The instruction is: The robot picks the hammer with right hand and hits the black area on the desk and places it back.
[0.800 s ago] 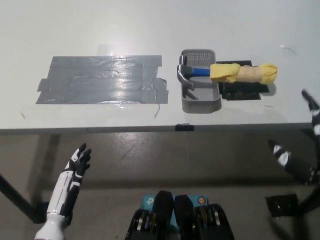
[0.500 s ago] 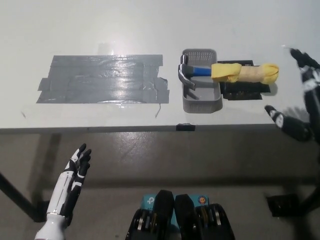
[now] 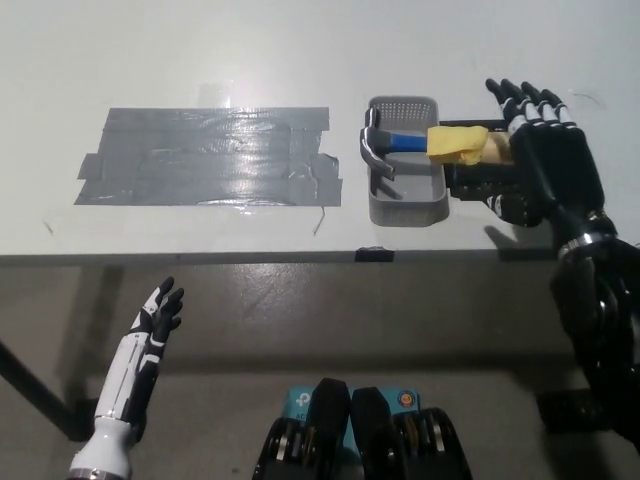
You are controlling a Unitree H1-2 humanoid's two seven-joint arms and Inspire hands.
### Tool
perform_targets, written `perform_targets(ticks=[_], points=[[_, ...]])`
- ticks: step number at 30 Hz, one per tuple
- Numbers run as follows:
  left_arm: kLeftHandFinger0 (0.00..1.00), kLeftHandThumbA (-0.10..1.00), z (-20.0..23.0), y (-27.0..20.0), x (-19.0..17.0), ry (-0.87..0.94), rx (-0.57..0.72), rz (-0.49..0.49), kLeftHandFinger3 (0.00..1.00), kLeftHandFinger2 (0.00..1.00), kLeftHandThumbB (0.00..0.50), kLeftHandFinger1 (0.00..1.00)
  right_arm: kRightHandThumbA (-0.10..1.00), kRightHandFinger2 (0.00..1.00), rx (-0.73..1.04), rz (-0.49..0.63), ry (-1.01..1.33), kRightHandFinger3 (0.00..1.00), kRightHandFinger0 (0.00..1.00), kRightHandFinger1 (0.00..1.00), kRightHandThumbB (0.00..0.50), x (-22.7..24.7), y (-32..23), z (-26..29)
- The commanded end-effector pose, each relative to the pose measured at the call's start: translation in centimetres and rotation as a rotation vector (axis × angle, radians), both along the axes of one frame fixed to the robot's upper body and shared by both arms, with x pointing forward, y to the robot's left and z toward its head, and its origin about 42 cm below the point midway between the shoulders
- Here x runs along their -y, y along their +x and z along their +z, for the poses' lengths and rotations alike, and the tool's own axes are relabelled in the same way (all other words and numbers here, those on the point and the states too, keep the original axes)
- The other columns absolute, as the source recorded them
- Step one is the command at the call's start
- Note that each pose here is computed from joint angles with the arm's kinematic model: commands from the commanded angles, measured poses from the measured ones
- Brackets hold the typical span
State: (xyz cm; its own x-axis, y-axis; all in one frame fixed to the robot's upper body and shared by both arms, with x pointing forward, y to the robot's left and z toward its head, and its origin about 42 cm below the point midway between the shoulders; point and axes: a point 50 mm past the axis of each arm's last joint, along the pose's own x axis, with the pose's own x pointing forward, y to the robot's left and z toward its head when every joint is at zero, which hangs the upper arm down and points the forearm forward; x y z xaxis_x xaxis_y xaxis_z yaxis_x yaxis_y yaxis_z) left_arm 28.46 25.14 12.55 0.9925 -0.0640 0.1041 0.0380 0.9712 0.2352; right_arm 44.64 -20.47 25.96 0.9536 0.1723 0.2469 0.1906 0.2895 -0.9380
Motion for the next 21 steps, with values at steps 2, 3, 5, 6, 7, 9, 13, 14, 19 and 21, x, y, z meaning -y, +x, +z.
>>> perform_targets(ticks=[2, 3, 5, 6, 7, 9, 13, 14, 19, 21], points=[[1.0, 0.98, 1.4, 0.4, 0.1, 0.03, 0.074, -0.026, 1.0, 1.0, 0.017, 1.0, 1.0, 1.0, 0.047, -0.044, -0.048, 1.0, 1.0, 1.0, 0.448, -0.9, 1.6, 2.4], [1.0, 0.98, 1.4, 0.4, 0.1, 0.029, 0.078, -0.026, 1.0, 1.0, 0.009, 1.0, 1.0, 1.0, 0.044, -0.046, -0.054, 1.0, 1.0, 1.0, 0.447, -1.1, 1.7, 2.4], [1.0, 0.97, 1.4, 0.2, 0.1, 0.036, 0.078, -0.024, 1.0, 1.0, 0.008, 1.0, 1.0, 1.0, 0.039, -0.047, -0.055, 1.0, 1.0, 1.0, 0.445, -1.4, 1.9, 2.4], [1.0, 0.97, 1.5, 0.2, 0.1, 0.04, 0.075, -0.024, 1.0, 1.0, 0.015, 1.0, 1.0, 1.0, 0.039, -0.048, -0.053, 1.0, 1.0, 1.0, 0.447, -1.5, 2.1, 2.3], [1.0, 0.97, 1.5, 0.2, 0.1, 0.036, 0.079, -0.029, 1.0, 1.0, 0.012, 1.0, 1.0, 1.0, 0.042, -0.048, -0.051, 1.0, 1.0, 1.0, 0.449, -1.7, 2.2, 2.2], [1.0, 0.97, 1.6, 0.2, 0.2, 0.04, 0.078, -0.033, 1.0, 1.0, 0.013, 1.0, 1.0, 1.0, 0.028, -0.056, -0.046, 1.0, 1.0, 1.0, 0.45, -1.8, 2.6, 2.2], [1.0, 0.97, 1.7, 0.5, 0.2, 0.038, 0.083, -0.036, 1.0, 1.0, 0.02, 1.0, 1.0, 1.0, 0.026, -0.06, -0.051, 1.0, 1.0, 1.0, 0.458, -1.9, 3.5, 2.1], [1.0, 0.97, 1.7, 0.5, 0.2, 0.038, 0.084, -0.036, 1.0, 1.0, 0.022, 1.0, 1.0, 1.0, 0.027, -0.061, -0.05, 1.0, 1.0, 1.0, 0.459, -1.9, 3.5, 2.0], [1.0, 0.97, 1.8, 0.4, 0.2, 0.048, 0.088, -0.041, 1.0, 1.0, 0.021, 1.0, 1.0, 1.0, 0.027, -0.06, -0.053, 1.0, 1.0, 1.0, 0.456, -2.3, 4.1, 2.0], [1.0, 0.97, 1.7, 0.5, 0.2, 0.048, 0.087, -0.039, 1.0, 1.0, 0.019, 1.0, 1.0, 1.0, 0.025, -0.058, -0.057, 1.0, 1.0, 1.0, 0.457, -2.6, 4.3, 2.1]])
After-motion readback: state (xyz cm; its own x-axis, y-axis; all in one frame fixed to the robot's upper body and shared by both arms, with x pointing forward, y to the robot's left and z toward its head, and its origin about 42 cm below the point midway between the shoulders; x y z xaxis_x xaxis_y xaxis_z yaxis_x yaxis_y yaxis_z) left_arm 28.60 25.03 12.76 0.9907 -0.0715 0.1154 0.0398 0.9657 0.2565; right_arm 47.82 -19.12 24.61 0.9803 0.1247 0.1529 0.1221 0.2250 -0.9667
